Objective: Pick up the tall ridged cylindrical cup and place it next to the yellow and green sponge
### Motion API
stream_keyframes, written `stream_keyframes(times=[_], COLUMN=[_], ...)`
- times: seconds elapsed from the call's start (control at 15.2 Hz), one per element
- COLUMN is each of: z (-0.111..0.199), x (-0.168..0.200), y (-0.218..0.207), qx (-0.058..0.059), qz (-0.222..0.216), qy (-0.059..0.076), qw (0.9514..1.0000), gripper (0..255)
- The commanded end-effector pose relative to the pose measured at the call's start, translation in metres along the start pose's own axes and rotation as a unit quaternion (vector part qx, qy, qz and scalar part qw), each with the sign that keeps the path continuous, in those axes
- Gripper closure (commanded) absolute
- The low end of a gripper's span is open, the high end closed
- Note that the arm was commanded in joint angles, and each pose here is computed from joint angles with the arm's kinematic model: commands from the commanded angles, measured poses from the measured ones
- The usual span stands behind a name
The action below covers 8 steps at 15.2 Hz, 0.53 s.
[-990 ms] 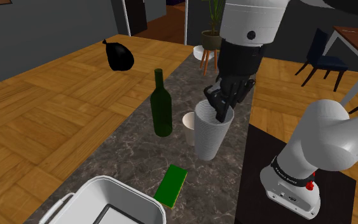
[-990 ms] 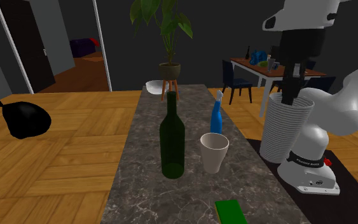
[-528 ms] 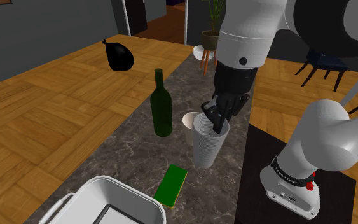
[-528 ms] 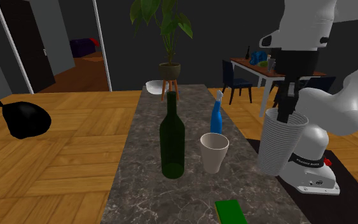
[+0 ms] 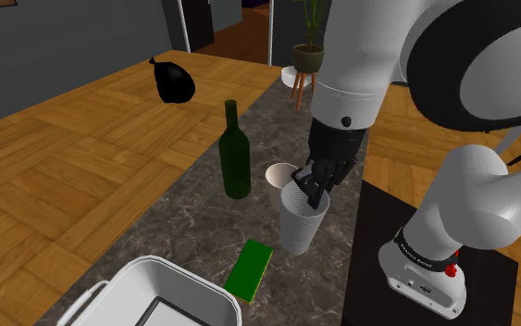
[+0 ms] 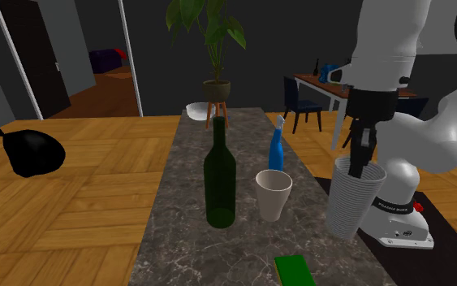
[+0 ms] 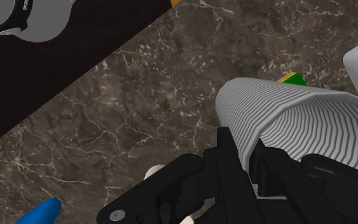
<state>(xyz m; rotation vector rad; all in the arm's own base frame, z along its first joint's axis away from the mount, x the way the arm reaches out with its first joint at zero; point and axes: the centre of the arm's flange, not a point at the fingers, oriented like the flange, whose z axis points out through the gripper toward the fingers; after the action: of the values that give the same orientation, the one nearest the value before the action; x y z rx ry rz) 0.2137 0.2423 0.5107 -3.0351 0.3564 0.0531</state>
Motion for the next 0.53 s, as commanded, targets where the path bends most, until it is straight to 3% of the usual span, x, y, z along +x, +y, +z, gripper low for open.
stream_keyframes(times=[0.0,0.46], z=[0.011,0.048], x=[0.001,0.003], y=[0.000,0.003], qx=[0.000,0.000], qz=[0.000,0.000], qy=[0.000,0.000], qw=[1.0000,1.0000], gripper=[255,255])
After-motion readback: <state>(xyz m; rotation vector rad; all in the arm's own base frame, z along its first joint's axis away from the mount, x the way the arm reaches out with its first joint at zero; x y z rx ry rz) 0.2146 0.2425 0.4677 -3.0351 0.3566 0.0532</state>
